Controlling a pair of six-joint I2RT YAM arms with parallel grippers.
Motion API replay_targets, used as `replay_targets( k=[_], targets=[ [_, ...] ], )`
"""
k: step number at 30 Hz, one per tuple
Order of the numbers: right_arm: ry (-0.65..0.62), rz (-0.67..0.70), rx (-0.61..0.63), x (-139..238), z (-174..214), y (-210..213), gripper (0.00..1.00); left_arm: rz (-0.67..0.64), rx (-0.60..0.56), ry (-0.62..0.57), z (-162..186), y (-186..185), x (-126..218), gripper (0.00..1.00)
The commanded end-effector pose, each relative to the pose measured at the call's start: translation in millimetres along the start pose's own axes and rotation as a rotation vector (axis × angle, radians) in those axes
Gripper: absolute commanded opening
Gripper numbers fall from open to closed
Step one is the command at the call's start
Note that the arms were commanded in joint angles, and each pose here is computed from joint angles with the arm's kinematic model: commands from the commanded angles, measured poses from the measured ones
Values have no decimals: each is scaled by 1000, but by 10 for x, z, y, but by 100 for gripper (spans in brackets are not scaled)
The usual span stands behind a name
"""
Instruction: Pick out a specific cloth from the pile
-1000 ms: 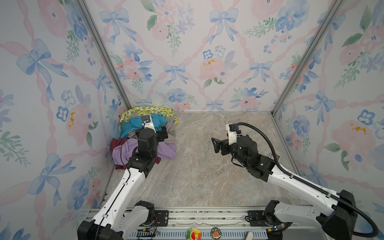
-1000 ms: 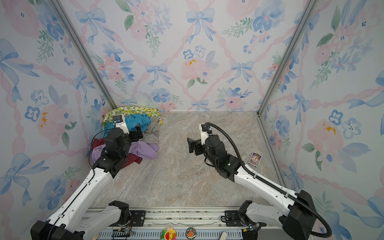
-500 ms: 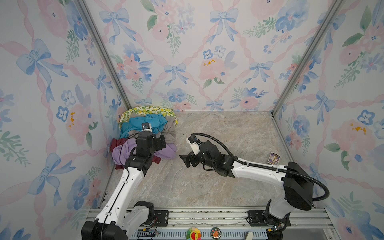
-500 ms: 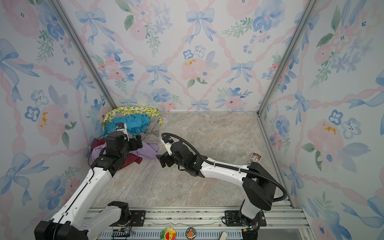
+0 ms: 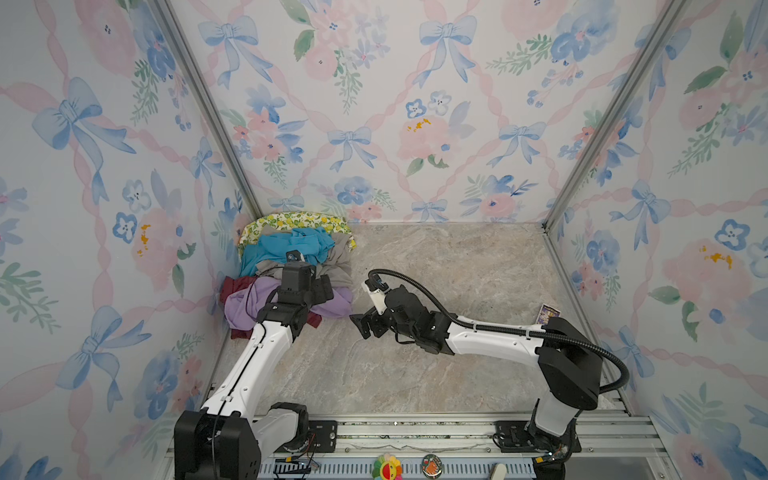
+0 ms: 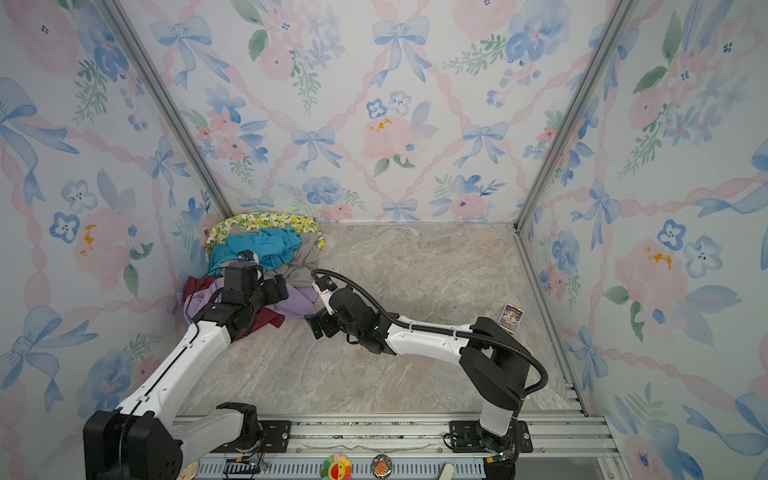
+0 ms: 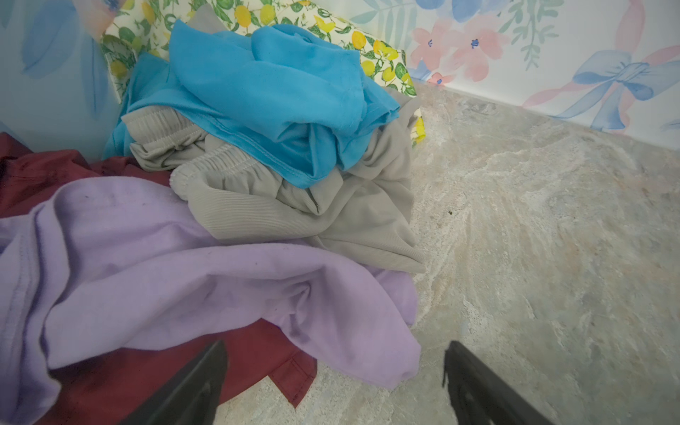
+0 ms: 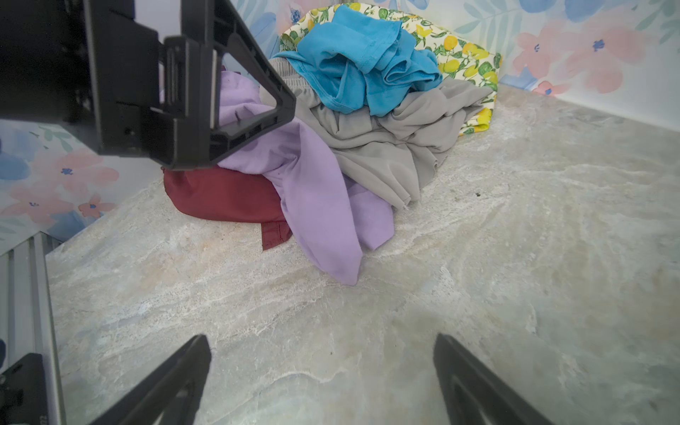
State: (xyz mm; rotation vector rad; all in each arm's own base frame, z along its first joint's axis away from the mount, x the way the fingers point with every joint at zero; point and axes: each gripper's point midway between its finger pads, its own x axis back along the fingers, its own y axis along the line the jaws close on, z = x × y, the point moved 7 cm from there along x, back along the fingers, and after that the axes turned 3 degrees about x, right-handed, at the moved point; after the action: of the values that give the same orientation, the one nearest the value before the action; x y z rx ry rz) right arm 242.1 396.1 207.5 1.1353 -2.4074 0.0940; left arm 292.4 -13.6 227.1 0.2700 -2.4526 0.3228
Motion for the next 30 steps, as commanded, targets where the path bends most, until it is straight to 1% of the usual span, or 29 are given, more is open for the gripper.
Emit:
replay_targets(
  k=[1,7,11,14,17,19,22,25,27,30],
  targets=[
    [-39,-4,-104,-51,-135,-61,98,-62,70,-9,-46,86,42,92],
    [-30,4,-148,-90,-21,-117,99,-42,211,31,61,310,76,89],
    [-21,9,-200,-120,80,-202,99,-2,400,66,124,583,81,85],
    [-12,15,-219,-136,125,-254,99,11,517,77,186,712,97,83],
    [-11,13,-224,-128,139,-276,99,-16,624,72,292,821,121,82],
    [-15,7,-234,-123,145,-297,99,-56,718,80,461,909,112,82],
    [-28,-13,-271,-123,156,-331,99,-110,817,77,643,980,110,80],
    [-27,-20,-286,-128,165,-355,99,-170,884,66,797,1052,102,79],
    [-19,-18,-281,-128,188,-359,100,-187,921,75,889,1075,86,78],
    [-15,-17,-268,-130,226,-363,100,-198,942,80,959,1090,59,78]
  ],
)
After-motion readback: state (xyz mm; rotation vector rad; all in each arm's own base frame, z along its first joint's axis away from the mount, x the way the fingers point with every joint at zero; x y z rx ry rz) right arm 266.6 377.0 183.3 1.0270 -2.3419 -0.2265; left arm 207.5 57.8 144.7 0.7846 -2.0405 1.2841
